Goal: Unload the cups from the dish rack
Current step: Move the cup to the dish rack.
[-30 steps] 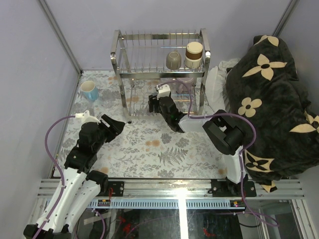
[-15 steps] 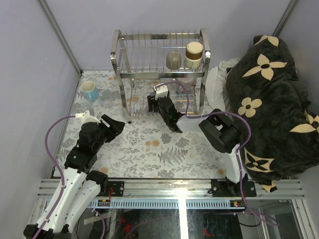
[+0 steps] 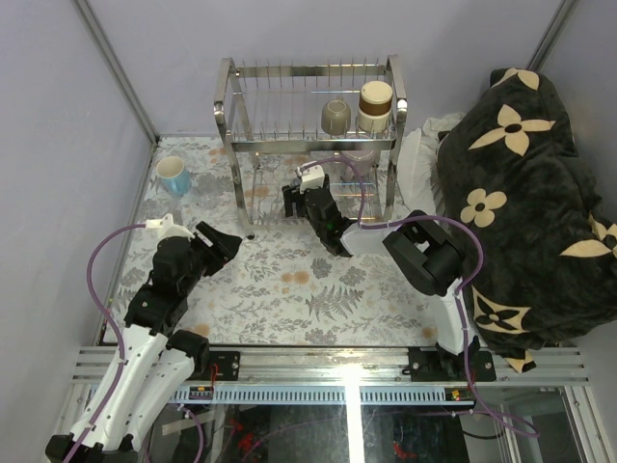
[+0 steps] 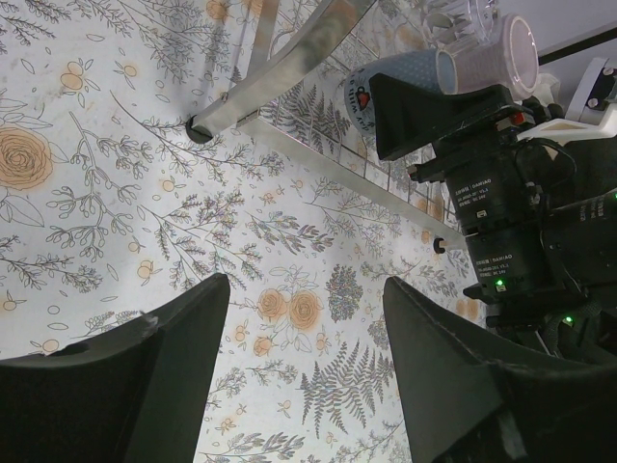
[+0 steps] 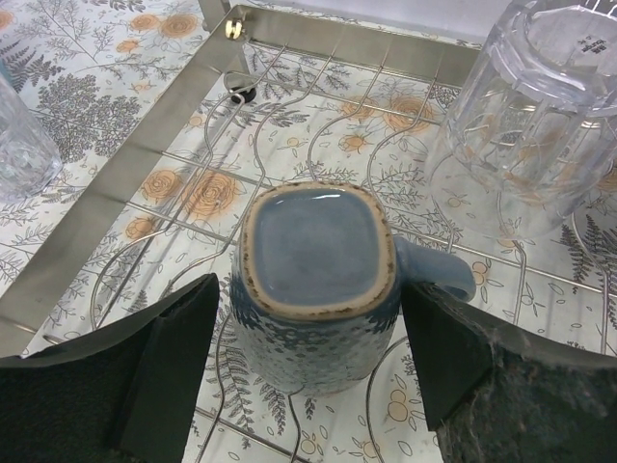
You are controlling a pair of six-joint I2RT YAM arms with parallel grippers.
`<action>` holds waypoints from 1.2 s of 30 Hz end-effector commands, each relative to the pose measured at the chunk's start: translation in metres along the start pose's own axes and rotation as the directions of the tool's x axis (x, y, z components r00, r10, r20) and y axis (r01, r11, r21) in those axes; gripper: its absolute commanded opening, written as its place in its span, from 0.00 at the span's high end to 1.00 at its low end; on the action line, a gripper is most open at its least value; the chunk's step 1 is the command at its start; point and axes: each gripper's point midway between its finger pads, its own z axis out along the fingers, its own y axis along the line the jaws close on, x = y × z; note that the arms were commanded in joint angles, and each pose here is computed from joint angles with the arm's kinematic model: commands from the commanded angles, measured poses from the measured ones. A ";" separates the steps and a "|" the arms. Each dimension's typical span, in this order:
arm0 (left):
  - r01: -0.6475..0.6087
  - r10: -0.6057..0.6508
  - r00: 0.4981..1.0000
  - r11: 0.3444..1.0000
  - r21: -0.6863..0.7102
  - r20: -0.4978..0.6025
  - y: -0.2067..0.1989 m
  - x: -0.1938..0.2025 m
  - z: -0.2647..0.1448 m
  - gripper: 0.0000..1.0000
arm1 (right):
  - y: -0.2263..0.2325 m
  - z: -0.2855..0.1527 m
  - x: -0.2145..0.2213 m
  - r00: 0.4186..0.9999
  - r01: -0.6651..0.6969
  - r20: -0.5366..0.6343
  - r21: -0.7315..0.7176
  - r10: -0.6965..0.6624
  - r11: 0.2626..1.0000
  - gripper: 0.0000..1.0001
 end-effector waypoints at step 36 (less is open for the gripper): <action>-0.010 0.009 1.000 0.999 0.046 0.023 -0.008 -0.003 -0.002 0.35 | 0.012 -0.015 -0.066 0.996 -0.086 0.010 -0.039 0.087 0.995 0.01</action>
